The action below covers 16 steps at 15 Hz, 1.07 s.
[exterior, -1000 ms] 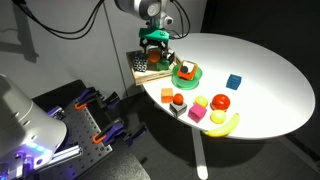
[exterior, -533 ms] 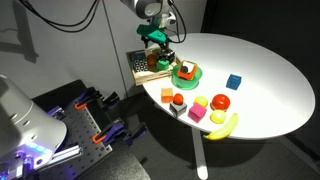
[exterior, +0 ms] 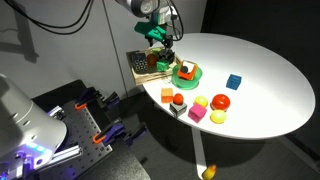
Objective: Lift the orange plush toy from the table and put it on the wooden tray
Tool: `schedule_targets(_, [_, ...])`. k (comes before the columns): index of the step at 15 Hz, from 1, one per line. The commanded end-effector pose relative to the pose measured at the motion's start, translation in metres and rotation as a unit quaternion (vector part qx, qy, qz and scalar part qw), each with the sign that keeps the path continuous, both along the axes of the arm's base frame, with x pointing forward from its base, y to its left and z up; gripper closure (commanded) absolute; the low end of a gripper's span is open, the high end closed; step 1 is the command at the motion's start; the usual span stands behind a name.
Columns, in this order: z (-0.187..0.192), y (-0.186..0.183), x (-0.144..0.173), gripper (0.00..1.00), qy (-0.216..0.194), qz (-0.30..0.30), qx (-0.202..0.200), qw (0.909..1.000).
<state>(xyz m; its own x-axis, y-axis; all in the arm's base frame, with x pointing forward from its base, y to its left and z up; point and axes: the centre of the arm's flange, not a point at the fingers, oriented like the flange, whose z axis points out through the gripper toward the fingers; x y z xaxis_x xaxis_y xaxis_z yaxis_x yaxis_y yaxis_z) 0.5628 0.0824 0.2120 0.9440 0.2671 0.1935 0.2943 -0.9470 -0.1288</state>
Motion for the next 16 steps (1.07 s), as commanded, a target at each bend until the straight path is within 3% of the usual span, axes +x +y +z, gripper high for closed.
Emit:
schedule_targets(1, [0.022, -0.009, -0.016, 0.00, 0.013, -0.036, -0.045, 0.9983])
schedule_targets(7, [0.050, -0.028, -0.031, 0.00, 0.082, -0.073, -0.106, 0.9882])
schedule_targets(11, [0.073, -0.031, -0.045, 0.00, 0.130, -0.070, -0.115, 0.9824])
schedule_targets(16, [0.101, -0.031, -0.059, 0.00, 0.150, -0.064, -0.118, 0.9796])
